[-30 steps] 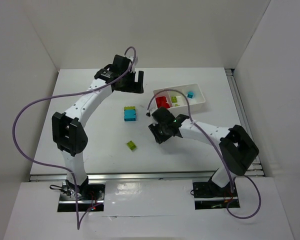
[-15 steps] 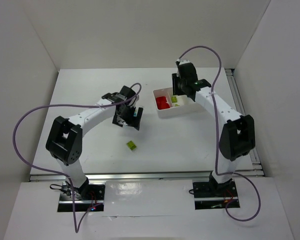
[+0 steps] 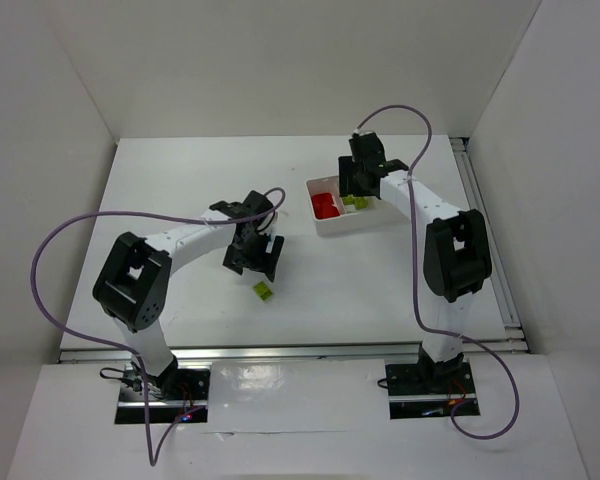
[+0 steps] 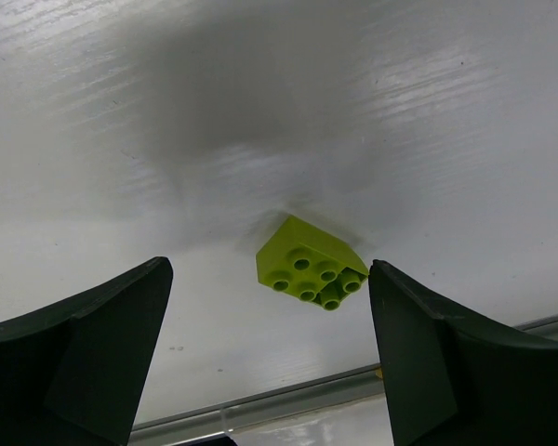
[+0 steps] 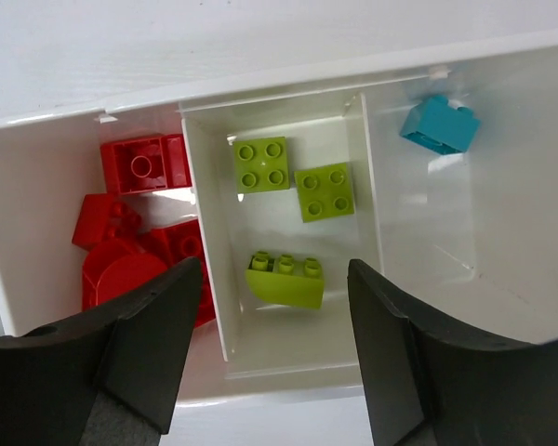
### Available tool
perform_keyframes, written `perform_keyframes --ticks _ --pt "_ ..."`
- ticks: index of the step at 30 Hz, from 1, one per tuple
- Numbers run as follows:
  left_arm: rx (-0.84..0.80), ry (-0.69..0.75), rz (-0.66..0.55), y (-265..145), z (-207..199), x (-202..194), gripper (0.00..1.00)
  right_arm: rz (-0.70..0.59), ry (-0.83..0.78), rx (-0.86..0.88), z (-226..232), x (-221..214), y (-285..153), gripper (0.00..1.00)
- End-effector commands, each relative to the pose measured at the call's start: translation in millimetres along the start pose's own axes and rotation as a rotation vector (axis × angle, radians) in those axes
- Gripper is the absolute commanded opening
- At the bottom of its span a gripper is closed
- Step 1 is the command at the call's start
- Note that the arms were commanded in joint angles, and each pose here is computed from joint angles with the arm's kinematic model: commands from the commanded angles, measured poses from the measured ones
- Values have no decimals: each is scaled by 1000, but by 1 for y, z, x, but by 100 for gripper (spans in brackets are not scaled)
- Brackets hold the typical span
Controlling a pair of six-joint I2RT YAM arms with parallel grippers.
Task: Sort the legos into containers by color
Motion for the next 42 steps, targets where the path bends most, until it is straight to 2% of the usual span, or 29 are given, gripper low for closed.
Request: perform_keyframes --ticks 1,6,10,20,29,37,42 --pt "-28 13 -3 -2 -7 -3 94 -119 55 -23 -3 26 -9 71" --pt "-41 28 44 5 -11 -11 86 -143 61 -30 -5 28 -18 71" --pt "-29 16 110 8 -15 -20 85 -164 56 -18 -6 30 -27 71" --pt "59 -65 167 17 -3 -28 82 -149 52 2 -6 24 -27 71" --pt "122 -172 170 8 17 -33 76 -147 51 11 -5 24 -27 71" --pt "76 -116 104 7 9 -11 87 -146 50 20 -5 23 -29 71" --pt "77 -105 84 14 7 0 82 -143 50 19 -6 19 -33 71"
Point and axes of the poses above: each gripper's point midway between its finger pads, its own y axis out along the fingers, its own z axis along the line the jaws close on, x = y × z, the point moved 10 cm from there along -y, back along the fingers, and after that the axes turned 4 degrees about -y, right-handed, at the moved point
